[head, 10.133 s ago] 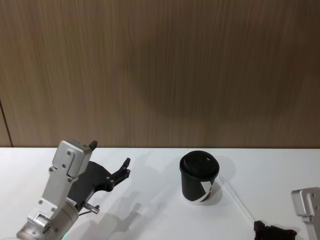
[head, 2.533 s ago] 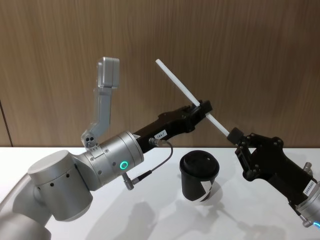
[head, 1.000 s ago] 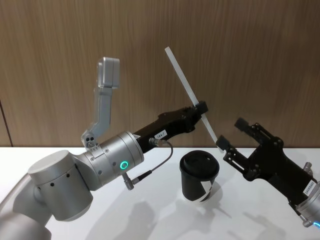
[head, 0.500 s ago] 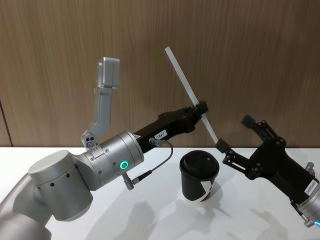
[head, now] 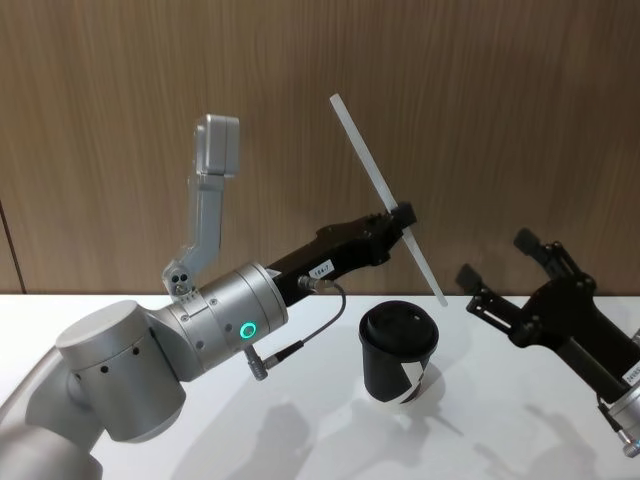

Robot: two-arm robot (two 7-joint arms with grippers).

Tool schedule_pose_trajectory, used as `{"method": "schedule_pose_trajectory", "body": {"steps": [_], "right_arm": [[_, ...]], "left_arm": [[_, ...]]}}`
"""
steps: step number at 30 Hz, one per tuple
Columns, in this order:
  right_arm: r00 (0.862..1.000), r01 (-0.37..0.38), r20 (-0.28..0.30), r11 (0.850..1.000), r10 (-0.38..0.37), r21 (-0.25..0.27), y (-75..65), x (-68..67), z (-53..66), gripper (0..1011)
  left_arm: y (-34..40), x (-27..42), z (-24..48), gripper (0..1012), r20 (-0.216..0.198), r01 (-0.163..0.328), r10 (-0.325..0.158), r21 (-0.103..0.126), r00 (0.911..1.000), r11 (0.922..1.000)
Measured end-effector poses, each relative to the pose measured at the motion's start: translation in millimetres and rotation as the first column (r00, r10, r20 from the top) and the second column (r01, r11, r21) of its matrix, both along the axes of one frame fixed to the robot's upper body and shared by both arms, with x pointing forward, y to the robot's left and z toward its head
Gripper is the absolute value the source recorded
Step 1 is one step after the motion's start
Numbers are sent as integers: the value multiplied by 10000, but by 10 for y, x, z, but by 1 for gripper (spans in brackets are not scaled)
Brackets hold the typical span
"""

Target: Pick up the straw with one hand, pass it to the other hand, and insert it into the cup.

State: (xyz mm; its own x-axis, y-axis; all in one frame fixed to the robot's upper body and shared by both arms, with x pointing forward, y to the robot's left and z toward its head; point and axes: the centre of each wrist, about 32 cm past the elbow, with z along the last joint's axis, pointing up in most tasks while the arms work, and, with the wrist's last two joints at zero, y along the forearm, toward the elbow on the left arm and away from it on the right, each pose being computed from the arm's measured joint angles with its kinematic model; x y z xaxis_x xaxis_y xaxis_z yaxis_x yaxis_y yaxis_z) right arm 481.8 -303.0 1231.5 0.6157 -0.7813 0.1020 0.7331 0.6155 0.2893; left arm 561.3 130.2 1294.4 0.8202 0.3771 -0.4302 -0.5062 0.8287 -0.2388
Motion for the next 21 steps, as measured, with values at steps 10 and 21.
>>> {"method": "schedule_pose_trajectory", "body": {"steps": [10,21], "right_arm": [[9988,461,-188,9989,-460,70,-15,-22,-3,1001],[9972,692,-289,9976,-689,99,-23,-32,-6,1001]], "left_arm": [[-33,9,-3,10,118,-323,319,351,9994,9989],[-142,106,-17,10,296,-909,885,964,9956,9912]]}}
